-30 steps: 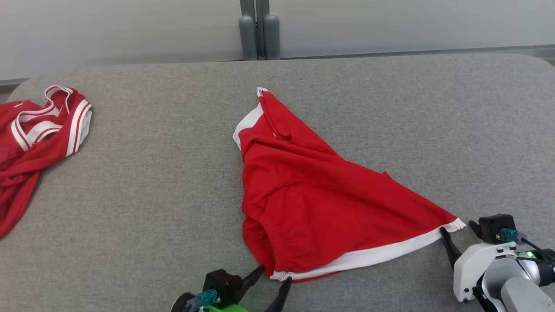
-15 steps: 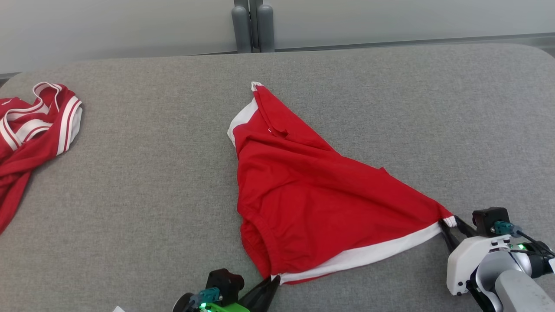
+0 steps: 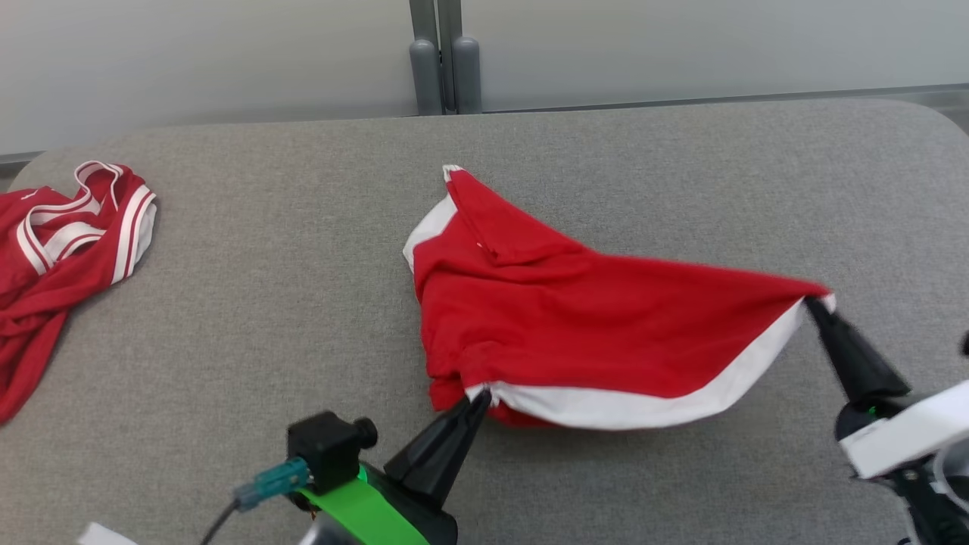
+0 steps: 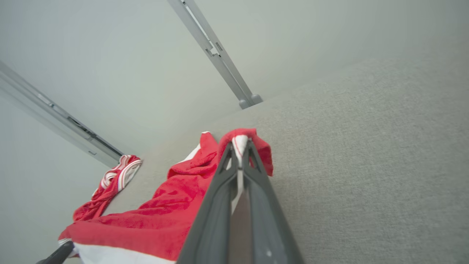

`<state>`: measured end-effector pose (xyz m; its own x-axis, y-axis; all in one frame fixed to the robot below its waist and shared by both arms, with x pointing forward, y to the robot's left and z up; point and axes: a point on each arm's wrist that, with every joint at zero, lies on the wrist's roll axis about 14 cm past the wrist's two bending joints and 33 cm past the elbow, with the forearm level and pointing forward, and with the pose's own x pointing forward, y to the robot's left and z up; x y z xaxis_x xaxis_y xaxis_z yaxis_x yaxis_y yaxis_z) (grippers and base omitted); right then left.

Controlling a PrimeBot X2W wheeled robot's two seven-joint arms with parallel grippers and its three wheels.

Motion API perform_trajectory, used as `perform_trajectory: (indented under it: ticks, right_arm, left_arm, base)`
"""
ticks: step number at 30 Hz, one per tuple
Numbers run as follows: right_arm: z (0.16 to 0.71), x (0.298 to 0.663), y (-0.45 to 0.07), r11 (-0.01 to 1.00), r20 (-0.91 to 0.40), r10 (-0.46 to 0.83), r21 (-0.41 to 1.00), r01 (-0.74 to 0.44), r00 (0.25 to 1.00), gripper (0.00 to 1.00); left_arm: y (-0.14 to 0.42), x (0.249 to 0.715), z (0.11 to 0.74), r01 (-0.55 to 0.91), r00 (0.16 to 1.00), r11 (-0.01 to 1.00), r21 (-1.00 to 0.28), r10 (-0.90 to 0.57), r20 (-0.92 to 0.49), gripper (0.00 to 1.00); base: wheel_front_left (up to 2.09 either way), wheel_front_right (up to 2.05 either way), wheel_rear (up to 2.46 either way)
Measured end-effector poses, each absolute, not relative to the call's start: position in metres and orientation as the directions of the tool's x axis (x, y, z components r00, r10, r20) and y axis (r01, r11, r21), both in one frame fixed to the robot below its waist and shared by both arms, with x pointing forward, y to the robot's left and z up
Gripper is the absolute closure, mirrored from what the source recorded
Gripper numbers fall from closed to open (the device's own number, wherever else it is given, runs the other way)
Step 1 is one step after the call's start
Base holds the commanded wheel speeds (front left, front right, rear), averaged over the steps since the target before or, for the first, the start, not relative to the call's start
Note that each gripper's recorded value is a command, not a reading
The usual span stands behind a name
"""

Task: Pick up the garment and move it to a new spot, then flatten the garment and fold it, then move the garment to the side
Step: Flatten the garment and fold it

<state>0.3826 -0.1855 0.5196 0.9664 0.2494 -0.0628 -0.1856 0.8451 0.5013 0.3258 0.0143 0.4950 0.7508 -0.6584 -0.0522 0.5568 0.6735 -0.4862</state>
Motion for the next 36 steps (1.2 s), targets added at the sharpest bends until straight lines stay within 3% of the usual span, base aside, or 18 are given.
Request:
perform_trajectory:
  ticks: [2,6,10,15,23,29,32,36]
  right_arm:
    - [0.585,0.374,-0.189,0.779,0.118,0.268,0.558,-0.287,0.956,1.00]
    - [0.670,0.353,-0.198,0.724,0.340,0.285,0.537,-0.434,0.896,1.00]
    - [0.709,0.355,-0.209,0.698,0.446,0.278,0.515,-0.498,0.851,1.00]
    - [0.709,0.406,-0.222,0.737,0.414,0.259,0.499,-0.456,0.873,1.00]
    - [0.719,0.550,-0.213,0.778,0.357,0.178,0.519,-0.353,0.917,1.00]
    - [0.739,0.636,-0.215,0.799,0.412,0.048,0.531,-0.282,0.910,1.00]
    - [0.710,0.669,-0.210,0.780,0.382,0.027,0.570,-0.258,0.924,1.00]
    - [0.625,0.688,-0.202,0.773,0.237,0.030,0.611,-0.173,0.971,1.00]
  left_arm:
    - [0.013,0.329,0.545,0.619,0.736,0.626,-0.475,-0.674,0.070,1.00]
    - [0.019,0.336,0.626,0.725,0.680,0.597,-0.343,-0.700,0.220,1.00]
    - [0.027,0.356,0.678,0.772,0.636,0.593,-0.229,-0.720,0.277,1.00]
    - [0.030,0.409,0.709,0.783,0.622,0.595,-0.184,-0.740,0.256,1.00]
    - [0.036,0.542,0.707,0.695,0.718,0.692,-0.195,-0.676,0.165,1.00]
    - [0.050,0.635,0.711,0.592,0.793,0.794,-0.136,-0.545,0.271,1.00]
    - [0.048,0.666,0.684,0.560,0.810,0.822,-0.103,-0.517,0.277,1.00]
    - [0.040,0.687,0.605,0.533,0.842,0.830,-0.161,-0.503,0.196,1.00]
  base:
    - [0.00,0.00,0.00]
    - [0.00,0.00,0.00]
    - [0.00,0.00,0.00]
    - [0.00,0.00,0.00]
    - [0.00,0.00,0.00]
    - [0.00,0.00,0.00]
    - [0.00,0.00,0.00]
    - [0.00,0.00,0.00]
